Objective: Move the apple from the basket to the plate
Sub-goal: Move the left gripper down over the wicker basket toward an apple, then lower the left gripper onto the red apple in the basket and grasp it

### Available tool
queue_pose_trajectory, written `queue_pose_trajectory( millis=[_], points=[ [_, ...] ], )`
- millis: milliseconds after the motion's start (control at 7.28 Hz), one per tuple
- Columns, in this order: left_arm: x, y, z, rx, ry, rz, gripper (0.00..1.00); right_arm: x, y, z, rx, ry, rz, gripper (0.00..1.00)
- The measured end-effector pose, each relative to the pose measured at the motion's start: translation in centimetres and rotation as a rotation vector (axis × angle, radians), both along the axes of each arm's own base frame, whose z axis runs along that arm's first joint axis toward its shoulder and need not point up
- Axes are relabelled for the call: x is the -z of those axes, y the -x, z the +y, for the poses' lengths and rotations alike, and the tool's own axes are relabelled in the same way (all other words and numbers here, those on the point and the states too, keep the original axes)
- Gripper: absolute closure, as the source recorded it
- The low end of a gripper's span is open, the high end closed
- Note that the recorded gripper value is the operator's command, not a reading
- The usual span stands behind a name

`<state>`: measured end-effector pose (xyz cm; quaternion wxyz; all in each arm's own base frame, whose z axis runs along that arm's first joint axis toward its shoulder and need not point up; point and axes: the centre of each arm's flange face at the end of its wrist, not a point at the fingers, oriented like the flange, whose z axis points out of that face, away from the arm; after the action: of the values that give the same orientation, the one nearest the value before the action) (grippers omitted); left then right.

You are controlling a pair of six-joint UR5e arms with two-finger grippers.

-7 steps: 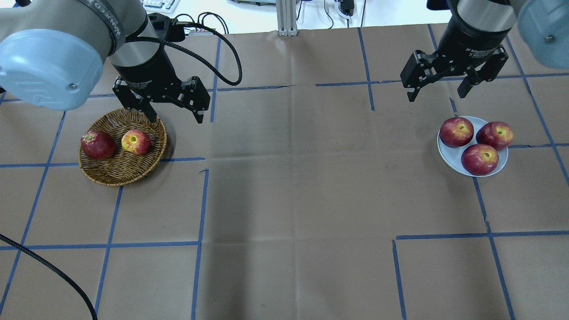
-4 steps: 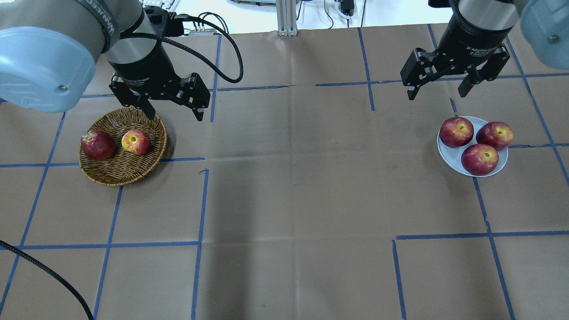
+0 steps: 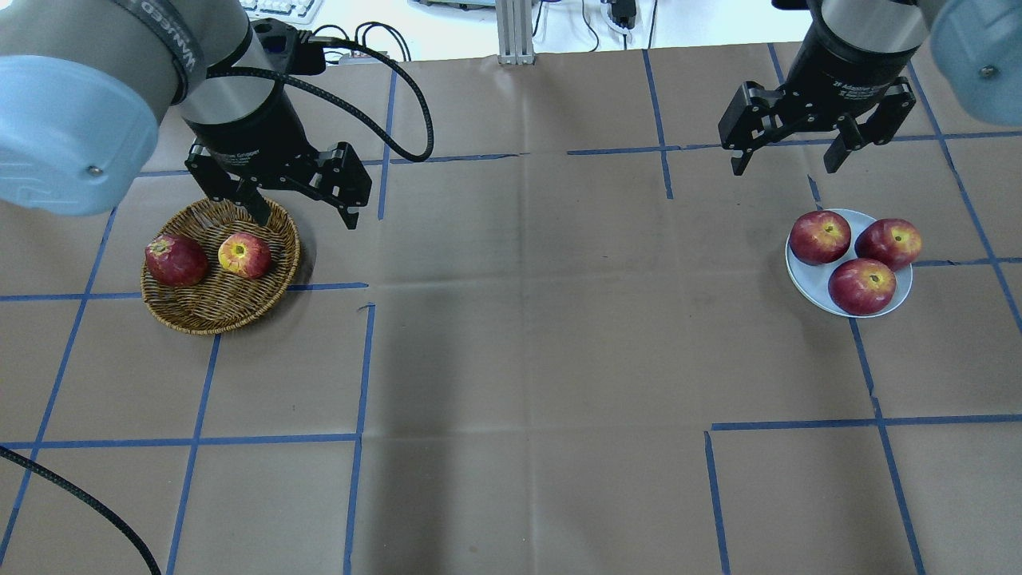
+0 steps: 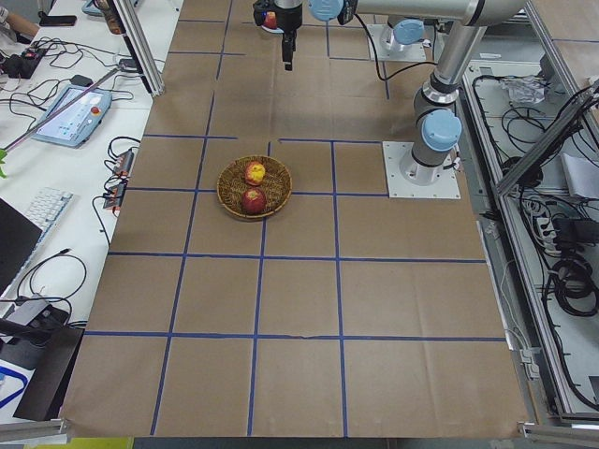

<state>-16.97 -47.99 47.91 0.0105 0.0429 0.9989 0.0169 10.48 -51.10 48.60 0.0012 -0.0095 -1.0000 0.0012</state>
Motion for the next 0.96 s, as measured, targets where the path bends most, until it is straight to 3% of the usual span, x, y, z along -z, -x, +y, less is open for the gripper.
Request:
queue_pose_trajectory(
  millis=[137,550,962],
  points=[
    [0.1,-0.2,0.1,0.005,-0.002,-0.001,0.01,0.0,-0.2,0.0,-0.007,0.003,0.002,0.00],
    [1.2,-2.1,-0.6,0.118,-0.025,0.004,0.01,0.0,-0.5,0.0,-0.024,0.007,0.002,0.00],
    [3.7,-8.6,-3.1,0.177,-0.057,0.024,0.01,0.0,-0.5,0.0,-0.024,0.008,0.001,0.00]
  ],
)
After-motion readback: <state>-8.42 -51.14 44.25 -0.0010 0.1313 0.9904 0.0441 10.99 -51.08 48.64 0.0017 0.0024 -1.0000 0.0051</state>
